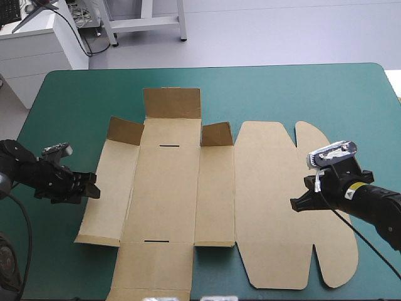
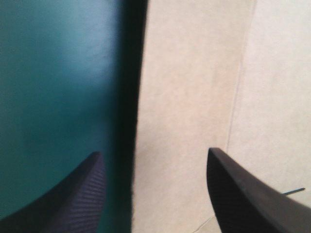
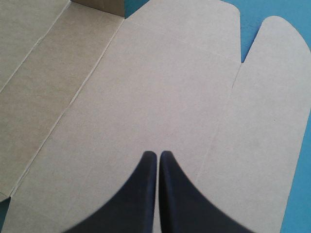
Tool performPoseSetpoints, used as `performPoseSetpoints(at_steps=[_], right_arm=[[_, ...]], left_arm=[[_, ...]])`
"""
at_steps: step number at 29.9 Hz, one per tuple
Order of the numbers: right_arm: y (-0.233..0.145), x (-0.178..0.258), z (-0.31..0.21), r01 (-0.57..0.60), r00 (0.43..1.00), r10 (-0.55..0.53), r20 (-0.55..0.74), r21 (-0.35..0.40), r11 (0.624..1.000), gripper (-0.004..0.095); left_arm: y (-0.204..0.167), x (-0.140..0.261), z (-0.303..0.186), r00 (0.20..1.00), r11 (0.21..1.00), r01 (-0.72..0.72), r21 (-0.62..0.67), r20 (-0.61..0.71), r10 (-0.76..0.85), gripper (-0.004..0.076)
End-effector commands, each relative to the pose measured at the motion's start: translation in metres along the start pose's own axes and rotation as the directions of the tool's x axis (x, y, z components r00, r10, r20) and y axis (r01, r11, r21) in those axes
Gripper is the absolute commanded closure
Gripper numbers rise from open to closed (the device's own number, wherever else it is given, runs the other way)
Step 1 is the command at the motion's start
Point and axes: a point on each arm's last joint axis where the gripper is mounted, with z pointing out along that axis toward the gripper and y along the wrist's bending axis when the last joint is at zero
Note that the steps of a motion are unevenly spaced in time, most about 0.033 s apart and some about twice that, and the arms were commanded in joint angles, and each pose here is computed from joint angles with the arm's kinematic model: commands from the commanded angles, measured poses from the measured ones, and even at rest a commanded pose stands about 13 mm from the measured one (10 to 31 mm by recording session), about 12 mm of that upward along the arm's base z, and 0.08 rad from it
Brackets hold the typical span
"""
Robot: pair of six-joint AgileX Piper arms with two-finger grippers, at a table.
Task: Fold the box
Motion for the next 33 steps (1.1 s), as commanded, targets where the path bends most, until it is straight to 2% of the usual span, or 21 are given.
performPoseSetpoints(at_steps=[1,7,10,13,20,22,23,27,33], right_arm=[[-0.001,-0.007,-0.014,0.003,0.994,-0.006,0.108,0.023,1.000,0.0908],[0.000,-0.006,-0.020,0.006,0.992,-0.009,0.130,0.025,1.000,0.0908],[0.000,-0.006,-0.020,0.010,0.991,-0.014,0.130,0.031,0.999,0.0908],[0.000,-0.007,-0.021,0.010,0.990,-0.014,0.140,0.033,0.999,0.0908],[-0.001,-0.008,-0.021,0.013,0.988,-0.020,0.156,0.042,0.999,0.0908],[-0.002,-0.008,-0.021,0.021,0.987,-0.029,0.156,0.052,0.998,0.0908],[-0.002,-0.008,-0.021,0.022,0.987,-0.030,0.158,0.054,0.998,0.0908],[-0.002,-0.009,-0.021,0.023,0.987,-0.032,0.160,0.056,0.998,0.0908],[-0.002,-0.009,-0.021,0.025,0.987,-0.034,0.159,0.058,0.998,0.0908]], left_arm=[[-0.009,0.003,-0.001,1.000,0.997,-0.020,0.073,0.013,0.020,0.0298],[0.000,0.014,0.015,1.000,0.999,0.019,0.027,-0.020,-0.019,0.0298],[-0.007,0.015,0.019,0.999,0.993,0.046,0.110,-0.011,-0.045,0.0298],[-0.021,0.016,0.023,0.999,0.957,0.002,0.290,0.033,-0.012,0.0298],[-0.027,0.018,0.022,1.000,0.935,0.020,0.355,0.005,-0.023,0.0302],[-0.028,0.020,0.022,1.000,0.932,0.016,0.361,-0.009,-0.014,0.0342],[-0.029,0.020,0.023,1.000,0.935,0.010,0.356,-0.015,-0.005,0.0389],[-0.032,0.026,0.030,0.992,0.957,-0.062,0.283,-0.089,0.091,0.0729],[-0.042,0.029,0.036,0.958,0.963,-0.188,0.195,-0.181,0.223,0.0732]])
